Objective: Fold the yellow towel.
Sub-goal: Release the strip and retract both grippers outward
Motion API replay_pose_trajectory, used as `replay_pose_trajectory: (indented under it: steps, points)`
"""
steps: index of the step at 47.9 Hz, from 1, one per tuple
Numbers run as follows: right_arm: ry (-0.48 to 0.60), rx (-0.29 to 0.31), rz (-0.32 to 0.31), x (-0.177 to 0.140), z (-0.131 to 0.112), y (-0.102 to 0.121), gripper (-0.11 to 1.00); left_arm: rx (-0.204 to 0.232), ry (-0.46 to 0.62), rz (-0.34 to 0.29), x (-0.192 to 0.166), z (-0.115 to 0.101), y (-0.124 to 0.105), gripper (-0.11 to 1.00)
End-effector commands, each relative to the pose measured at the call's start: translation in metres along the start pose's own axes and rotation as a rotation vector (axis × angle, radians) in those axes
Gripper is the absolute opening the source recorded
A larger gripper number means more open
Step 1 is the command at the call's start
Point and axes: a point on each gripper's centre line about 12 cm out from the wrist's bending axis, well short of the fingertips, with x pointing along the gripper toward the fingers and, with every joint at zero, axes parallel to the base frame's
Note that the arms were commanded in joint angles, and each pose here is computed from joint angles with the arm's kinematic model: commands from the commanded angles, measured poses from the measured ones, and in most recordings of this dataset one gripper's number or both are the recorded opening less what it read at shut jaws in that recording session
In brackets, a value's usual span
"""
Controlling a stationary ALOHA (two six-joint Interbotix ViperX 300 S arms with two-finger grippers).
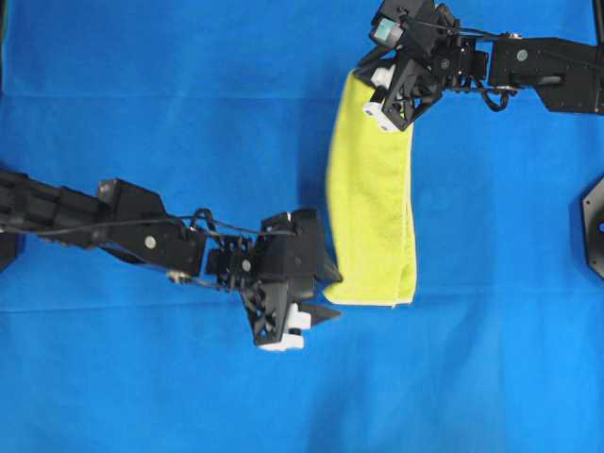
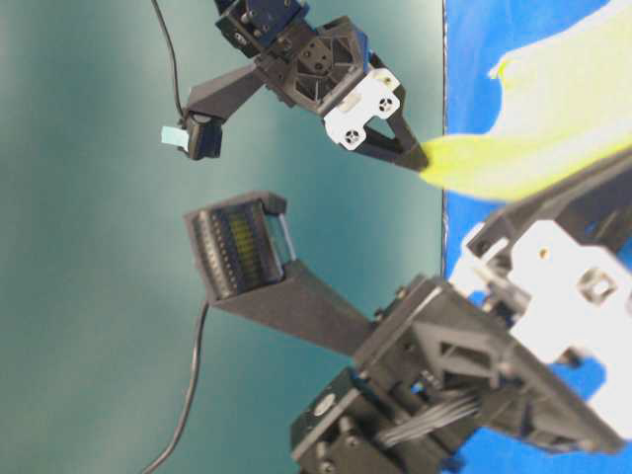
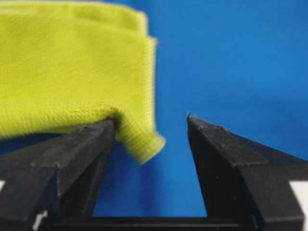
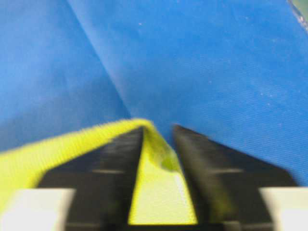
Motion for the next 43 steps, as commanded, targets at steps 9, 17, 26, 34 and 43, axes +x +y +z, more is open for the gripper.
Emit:
replay_pose_trajectory:
  steps: [9,17,26,34,43]
  points:
    - [-0.059,0.005,-0.001,-0.023,0.015,0.001,0.61,-0.015,0.014,0.018,-0.047,0.020,0.006,0.61]
    - [-0.100,0.010,-0.007,-0.053,0.017,0.000,0.62,-0.017,0.015,0.019,-0.088,0.023,0.006,0.61]
    - [-0.185,0.001,0.034,-0.095,0.006,0.008,0.62,-0.029,-0.077,0.027,-0.130,0.027,0.016,0.61]
    - [-0.306,-0.015,0.114,-0.129,-0.010,0.018,0.62,-0.023,-0.274,0.070,-0.154,0.024,0.041,0.61]
    - [-0.387,-0.022,0.181,-0.149,-0.039,0.023,0.62,0.032,-0.447,0.121,-0.172,0.012,0.060,0.61]
